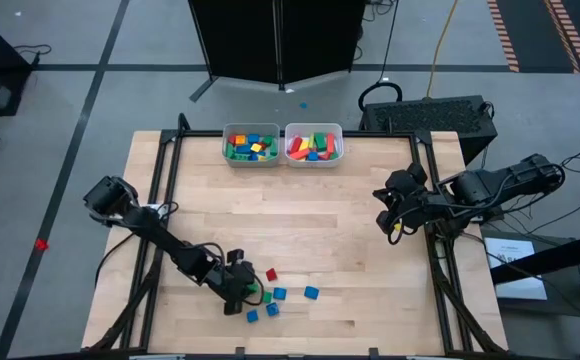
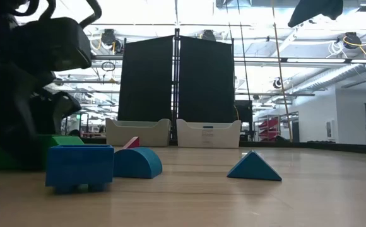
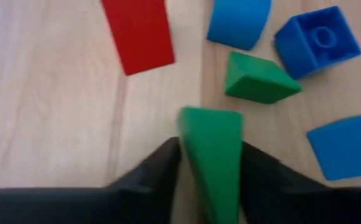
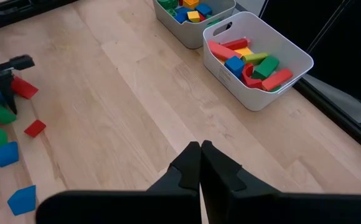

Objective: Sort blocks by size
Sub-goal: Put the green triangular block into the gray bin

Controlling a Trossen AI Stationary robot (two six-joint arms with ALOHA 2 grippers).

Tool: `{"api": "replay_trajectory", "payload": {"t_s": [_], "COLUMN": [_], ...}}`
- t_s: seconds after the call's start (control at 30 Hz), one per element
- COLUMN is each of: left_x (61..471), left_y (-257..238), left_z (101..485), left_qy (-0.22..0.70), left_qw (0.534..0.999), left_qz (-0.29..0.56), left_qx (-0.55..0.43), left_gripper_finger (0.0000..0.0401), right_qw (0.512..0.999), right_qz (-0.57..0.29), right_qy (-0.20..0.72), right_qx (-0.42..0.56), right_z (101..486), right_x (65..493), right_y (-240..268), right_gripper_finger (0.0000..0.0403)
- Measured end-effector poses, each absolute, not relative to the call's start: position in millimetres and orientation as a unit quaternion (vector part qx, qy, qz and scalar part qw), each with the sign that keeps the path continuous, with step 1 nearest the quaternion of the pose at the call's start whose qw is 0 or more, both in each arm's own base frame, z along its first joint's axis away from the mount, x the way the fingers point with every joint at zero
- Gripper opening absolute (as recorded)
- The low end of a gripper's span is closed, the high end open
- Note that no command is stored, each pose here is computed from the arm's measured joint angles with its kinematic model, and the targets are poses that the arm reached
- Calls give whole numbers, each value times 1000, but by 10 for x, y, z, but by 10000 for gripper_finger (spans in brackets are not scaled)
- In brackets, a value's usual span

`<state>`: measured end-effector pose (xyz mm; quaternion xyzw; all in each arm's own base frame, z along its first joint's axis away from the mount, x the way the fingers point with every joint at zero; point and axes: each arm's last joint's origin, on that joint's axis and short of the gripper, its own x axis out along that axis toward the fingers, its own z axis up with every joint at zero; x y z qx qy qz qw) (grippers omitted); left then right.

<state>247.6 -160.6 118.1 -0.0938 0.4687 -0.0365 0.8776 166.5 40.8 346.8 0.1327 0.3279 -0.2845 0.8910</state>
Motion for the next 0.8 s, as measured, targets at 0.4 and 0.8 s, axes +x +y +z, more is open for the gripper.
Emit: {"api": "replay_trajectory", "payload": {"t_s": [0.4,0.8], "left_x": [2641,2260], "left_y": [-1356,494], "left_z": [1671,2617], "left_qy": [375,265], "left_qw": [917,902], "left_qz": [-2,339], "left_qx": [-134,-43], "left_gripper_finger": [52,52], "right_qw": [891,888], "right_qz": [-284,-295], "right_qy": [328,318], "right_qx": [131,153], "right_z": [3468,3470], "right_x": [1664,1667], "right_y": [407,406], "right_gripper_finger": [0,0]}}
